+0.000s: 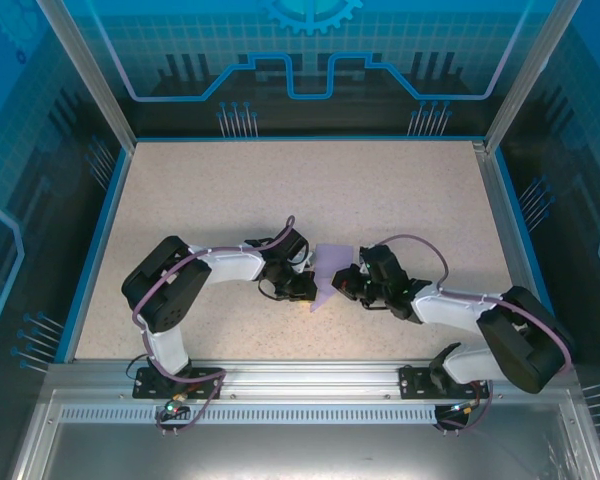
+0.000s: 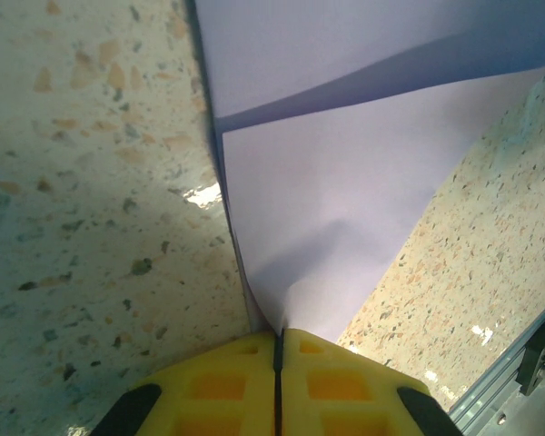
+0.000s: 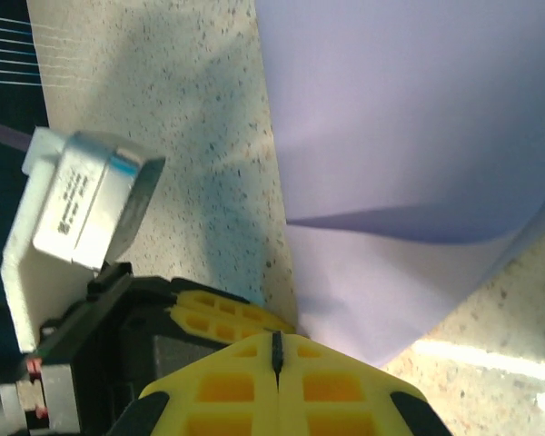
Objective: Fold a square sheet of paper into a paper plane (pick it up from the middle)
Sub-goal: Third fold the triangle at the center of the table, then fourth fold the wing at the center of the table.
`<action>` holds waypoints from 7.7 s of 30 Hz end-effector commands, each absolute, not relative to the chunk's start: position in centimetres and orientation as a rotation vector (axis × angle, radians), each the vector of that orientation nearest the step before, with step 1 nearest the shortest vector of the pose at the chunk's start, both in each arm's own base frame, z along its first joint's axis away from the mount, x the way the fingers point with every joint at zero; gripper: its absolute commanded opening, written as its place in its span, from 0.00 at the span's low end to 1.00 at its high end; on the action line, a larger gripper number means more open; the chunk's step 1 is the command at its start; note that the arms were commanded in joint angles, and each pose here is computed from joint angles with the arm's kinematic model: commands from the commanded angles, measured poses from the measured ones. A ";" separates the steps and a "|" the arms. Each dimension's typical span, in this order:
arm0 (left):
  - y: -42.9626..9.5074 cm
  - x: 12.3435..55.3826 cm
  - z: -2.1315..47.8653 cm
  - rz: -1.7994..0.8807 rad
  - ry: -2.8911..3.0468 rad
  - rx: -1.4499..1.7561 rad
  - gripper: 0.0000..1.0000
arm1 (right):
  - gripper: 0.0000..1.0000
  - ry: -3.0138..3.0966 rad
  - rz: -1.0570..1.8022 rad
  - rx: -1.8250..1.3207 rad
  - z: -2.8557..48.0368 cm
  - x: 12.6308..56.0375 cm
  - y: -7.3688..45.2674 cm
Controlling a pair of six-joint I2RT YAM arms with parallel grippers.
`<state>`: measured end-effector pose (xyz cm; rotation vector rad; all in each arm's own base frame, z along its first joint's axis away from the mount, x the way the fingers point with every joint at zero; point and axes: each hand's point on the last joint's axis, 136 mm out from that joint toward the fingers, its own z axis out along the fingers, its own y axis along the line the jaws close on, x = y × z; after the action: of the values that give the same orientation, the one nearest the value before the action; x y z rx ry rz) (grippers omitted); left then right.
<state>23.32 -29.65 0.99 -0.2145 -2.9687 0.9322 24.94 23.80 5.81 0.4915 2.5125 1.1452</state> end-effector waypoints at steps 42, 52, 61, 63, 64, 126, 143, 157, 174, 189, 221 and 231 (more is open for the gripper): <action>-27.3 23.6 2.3 0.683 -3.053 -0.227 0.21 | 0.00 2.789 0.715 0.461 -3.1 24.7 18.5; -29.3 24.2 7.5 0.771 -3.126 -0.314 0.30 | 0.00 2.779 0.808 0.446 -3.1 24.9 19.6; -32.0 23.2 3.9 0.776 -3.036 -0.392 0.23 | 0.00 2.779 0.823 0.419 -2.5 24.7 19.8; -32.0 23.3 3.1 0.752 -3.031 -0.403 0.22 | 0.00 2.782 0.826 0.412 -2.4 24.7 19.8; -31.9 23.4 2.7 0.737 -3.031 -0.404 0.21 | 0.00 2.783 0.827 0.408 -2.4 24.6 19.8; -26.6 19.9 -2.4 0.637 -2.989 -0.306 0.15 | 0.01 2.631 0.626 0.592 -0.9 25.4 17.5; -25.7 17.6 -1.8 0.546 -2.965 -0.373 0.15 | 0.00 2.685 0.563 0.617 -2.4 25.5 15.5; -23.4 15.5 -1.6 0.453 -2.948 -0.394 0.15 | 0.00 2.706 0.600 0.603 -3.0 25.3 16.1; -31.3 23.5 7.2 0.907 -3.090 -0.421 0.15 | 0.00 2.690 0.746 0.505 -1.2 25.5 18.0; -31.1 25.5 1.4 0.791 -3.069 -0.386 0.14 | 0.02 2.666 0.754 0.457 0.9 25.8 17.8; -29.3 24.0 -1.6 0.754 -3.027 -0.322 0.13 | 0.28 2.605 1.019 0.453 3.1 28.7 19.4; -29.2 23.8 -1.9 0.743 -3.017 -0.329 0.13 | 0.22 2.605 1.039 0.435 3.5 28.7 19.9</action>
<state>25.85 -31.25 1.17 -0.3577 -3.0621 0.8979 28.17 19.29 2.71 0.4459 2.6172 0.9989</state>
